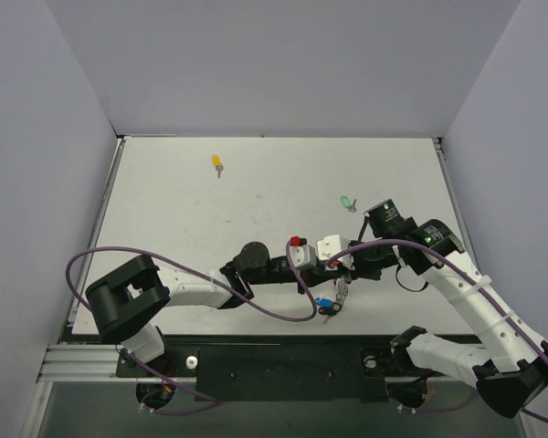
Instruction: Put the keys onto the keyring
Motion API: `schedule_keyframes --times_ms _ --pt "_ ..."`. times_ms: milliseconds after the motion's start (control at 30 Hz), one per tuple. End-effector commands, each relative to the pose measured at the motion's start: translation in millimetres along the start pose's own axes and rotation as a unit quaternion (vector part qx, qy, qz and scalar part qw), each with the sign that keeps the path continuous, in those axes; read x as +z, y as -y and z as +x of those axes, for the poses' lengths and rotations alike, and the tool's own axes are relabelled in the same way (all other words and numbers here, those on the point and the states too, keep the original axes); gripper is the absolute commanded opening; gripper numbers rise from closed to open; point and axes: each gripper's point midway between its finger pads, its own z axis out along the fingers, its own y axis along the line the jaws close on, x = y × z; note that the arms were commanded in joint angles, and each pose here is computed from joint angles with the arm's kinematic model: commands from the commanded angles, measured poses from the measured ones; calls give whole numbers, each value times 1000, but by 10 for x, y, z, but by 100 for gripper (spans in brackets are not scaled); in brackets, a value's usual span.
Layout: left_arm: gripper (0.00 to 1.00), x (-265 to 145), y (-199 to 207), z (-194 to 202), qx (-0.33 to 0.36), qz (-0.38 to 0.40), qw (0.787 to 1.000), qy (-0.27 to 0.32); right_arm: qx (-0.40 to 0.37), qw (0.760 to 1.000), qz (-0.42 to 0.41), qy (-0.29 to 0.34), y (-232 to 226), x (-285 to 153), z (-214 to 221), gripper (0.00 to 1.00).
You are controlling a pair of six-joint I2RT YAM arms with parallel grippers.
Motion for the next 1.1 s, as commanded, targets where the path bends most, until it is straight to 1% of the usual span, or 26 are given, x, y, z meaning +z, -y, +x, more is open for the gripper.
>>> schedule_keyframes --times_ms 0,100,133,333,367,433,533,667,700,800,833,867,1000,1033,1067 --pt "5 107 17 -152 12 12 1000 15 -5 1000 7 17 39 -51 -116 0" --pt "7 114 16 -133 8 13 1000 10 -4 1000 9 18 44 -54 -121 0" --pt "9 114 16 -133 8 13 1000 10 -4 1000 8 18 45 -51 -120 0" --pt "18 115 18 -155 6 12 1000 15 -2 1000 10 15 50 -42 -105 0" --pt "21 115 26 -151 6 15 1000 15 -2 1000 10 15 48 -42 -101 0" --pt "23 121 35 -155 4 18 1000 15 -1 1000 11 15 51 -39 -101 0" --pt "24 128 45 -144 0 21 1000 15 1 1000 9 15 43 -32 -96 0" --pt "22 143 57 -140 -1 25 1000 15 2 1000 10 16 43 -35 -100 0" --pt "19 142 58 -144 -1 25 1000 15 2 1000 12 16 52 -39 -103 0" --pt "13 148 65 -149 -1 28 999 15 4 1000 11 20 47 -40 -115 0" --pt "10 144 58 -163 0 26 1000 17 5 1000 11 20 47 -33 -112 0" --pt "0 144 66 -166 0 29 999 17 5 1000 11 21 37 -32 -112 0" --pt "0 111 106 -186 7 37 999 19 15 999 14 32 43 -16 -130 0" --pt "0 80 100 -178 7 34 999 19 30 999 18 40 51 -18 -155 2" --pt "0 62 91 -201 11 33 999 25 40 997 31 52 107 -25 -180 9"
